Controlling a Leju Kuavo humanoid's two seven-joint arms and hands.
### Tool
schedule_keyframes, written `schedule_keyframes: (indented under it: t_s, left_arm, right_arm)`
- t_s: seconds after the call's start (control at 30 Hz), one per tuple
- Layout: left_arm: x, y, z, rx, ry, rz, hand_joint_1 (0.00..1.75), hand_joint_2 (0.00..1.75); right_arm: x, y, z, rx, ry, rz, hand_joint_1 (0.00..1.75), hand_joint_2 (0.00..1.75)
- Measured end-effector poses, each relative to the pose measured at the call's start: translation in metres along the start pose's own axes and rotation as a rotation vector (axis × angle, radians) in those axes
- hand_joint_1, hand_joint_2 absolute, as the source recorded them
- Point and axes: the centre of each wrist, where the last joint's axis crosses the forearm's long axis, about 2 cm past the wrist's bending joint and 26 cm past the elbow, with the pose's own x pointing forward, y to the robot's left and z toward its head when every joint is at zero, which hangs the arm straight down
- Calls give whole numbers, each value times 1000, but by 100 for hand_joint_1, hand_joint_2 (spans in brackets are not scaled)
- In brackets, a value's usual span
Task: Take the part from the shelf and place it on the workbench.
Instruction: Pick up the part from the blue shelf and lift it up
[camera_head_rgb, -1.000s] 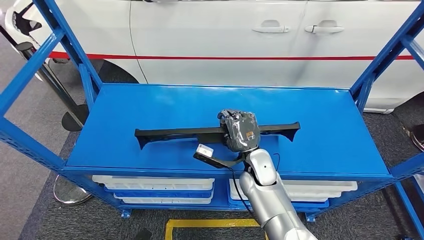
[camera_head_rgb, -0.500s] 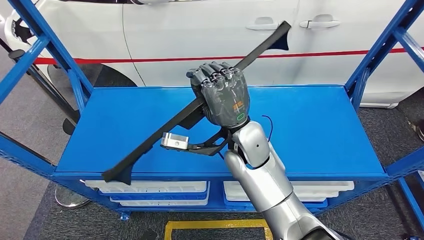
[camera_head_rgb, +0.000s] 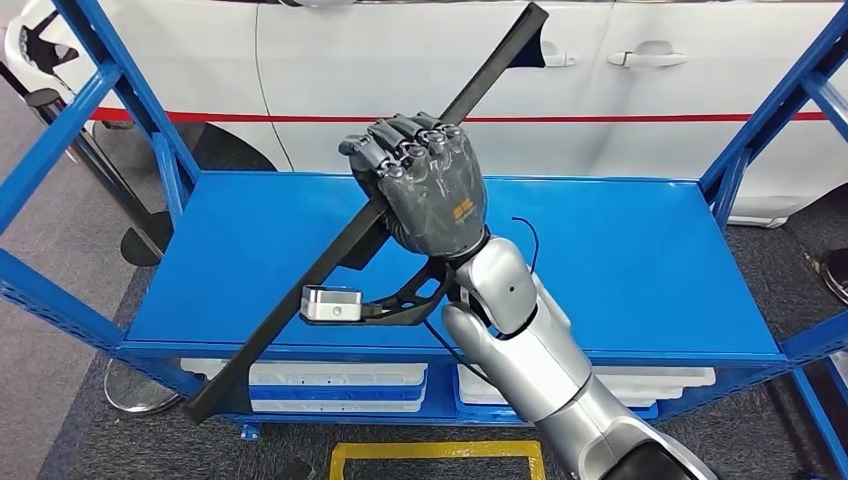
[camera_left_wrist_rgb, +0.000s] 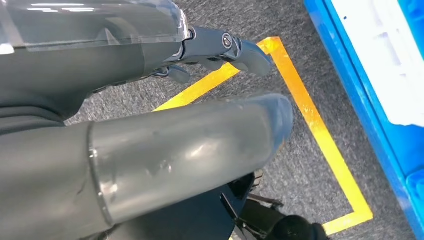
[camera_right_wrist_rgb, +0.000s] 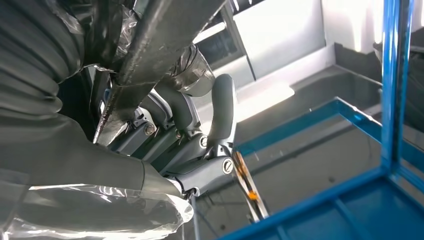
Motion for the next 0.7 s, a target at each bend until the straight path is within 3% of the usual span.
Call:
schedule_keyframes:
  t_s: [0.2, 0.5, 0.7]
  left_arm:
    - [0, -9, 1, -4, 11, -82, 0, 0]
    - [-6, -19, 6, 6, 64, -108, 0, 0]
    - [1, -18, 1, -2, 85, -78, 0, 0]
  right_arm:
    - [12, -3, -11, 27, -38, -37, 175, 175]
    - [20, 4, 2, 73, -46, -38, 175, 175]
    - [28, 10, 7, 85, -48, -67, 175, 175]
